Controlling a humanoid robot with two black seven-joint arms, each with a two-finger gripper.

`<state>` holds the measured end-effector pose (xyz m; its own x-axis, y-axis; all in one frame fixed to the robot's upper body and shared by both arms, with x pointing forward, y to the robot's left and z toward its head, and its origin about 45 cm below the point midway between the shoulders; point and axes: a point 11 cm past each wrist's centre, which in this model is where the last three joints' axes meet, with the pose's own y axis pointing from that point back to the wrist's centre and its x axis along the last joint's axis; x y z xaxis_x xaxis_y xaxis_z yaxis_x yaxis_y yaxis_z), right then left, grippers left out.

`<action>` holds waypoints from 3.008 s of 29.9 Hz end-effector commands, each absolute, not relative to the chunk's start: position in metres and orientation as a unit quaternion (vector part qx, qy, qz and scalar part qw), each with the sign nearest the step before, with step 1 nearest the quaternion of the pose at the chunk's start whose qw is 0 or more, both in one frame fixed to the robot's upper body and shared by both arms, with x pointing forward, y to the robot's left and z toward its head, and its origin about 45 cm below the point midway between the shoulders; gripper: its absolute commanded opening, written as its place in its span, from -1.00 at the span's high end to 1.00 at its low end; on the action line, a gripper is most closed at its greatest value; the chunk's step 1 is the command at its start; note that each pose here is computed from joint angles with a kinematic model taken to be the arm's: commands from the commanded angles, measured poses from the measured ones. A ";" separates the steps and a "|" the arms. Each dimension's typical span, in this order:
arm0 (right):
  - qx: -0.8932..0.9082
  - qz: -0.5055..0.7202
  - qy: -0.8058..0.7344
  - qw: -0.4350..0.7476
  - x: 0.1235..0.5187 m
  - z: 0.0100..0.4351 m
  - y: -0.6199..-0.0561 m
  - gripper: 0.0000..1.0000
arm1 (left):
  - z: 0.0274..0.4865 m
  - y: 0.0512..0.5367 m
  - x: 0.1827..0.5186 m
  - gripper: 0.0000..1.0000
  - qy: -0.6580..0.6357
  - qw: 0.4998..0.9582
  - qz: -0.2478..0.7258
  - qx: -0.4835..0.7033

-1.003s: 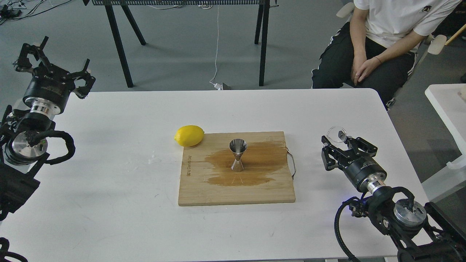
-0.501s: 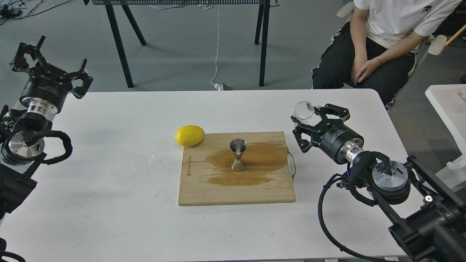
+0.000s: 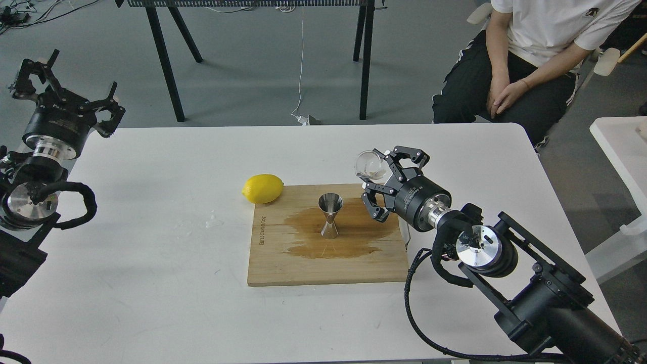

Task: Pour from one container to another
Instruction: 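Carry the glass cup with the right gripper above the jigger, then tilt the glass cup with the right gripper to pour into the jigger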

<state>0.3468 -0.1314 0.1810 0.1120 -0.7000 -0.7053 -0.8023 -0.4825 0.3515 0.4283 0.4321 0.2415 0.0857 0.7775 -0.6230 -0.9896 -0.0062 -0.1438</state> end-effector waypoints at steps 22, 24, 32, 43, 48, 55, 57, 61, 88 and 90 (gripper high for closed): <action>-0.814 0.282 0.508 -0.023 0.336 0.174 -0.095 0.63 | 0.239 0.435 0.426 -1.00 0.186 0.678 0.653 -0.282; -0.819 0.264 0.508 -0.034 0.333 0.172 -0.094 0.63 | 0.239 0.435 0.426 -1.00 0.186 0.678 0.653 -0.282; -0.828 0.223 0.513 -0.040 0.336 0.176 -0.095 0.63 | 0.239 0.435 0.426 -1.00 0.186 0.677 0.654 -0.282; -0.841 0.165 0.513 -0.056 0.338 0.180 -0.094 0.63 | 0.239 0.436 0.425 -1.00 0.187 0.677 0.654 -0.282; -0.846 0.135 0.510 -0.073 0.336 0.174 -0.094 0.63 | 0.238 0.436 0.425 -1.00 0.187 0.677 0.654 -0.282; -0.850 0.105 0.508 -0.093 0.333 0.167 -0.093 0.63 | 0.237 0.437 0.425 -1.00 0.187 0.675 0.656 -0.281; -0.851 0.087 0.507 -0.103 0.333 0.163 -0.093 0.63 | 0.237 0.437 0.425 -1.00 0.187 0.675 0.655 -0.282; -0.853 0.071 0.506 -0.109 0.331 0.157 -0.093 0.63 | 0.236 0.437 0.425 -1.00 0.187 0.674 0.656 -0.281; -0.858 0.019 0.499 -0.123 0.333 0.160 -0.087 0.64 | 0.234 0.441 0.423 -1.00 0.188 0.671 0.661 -0.281; -0.861 0.007 0.492 -0.131 0.330 0.156 -0.084 0.64 | 0.234 0.441 0.423 -1.00 0.188 0.670 0.661 -0.282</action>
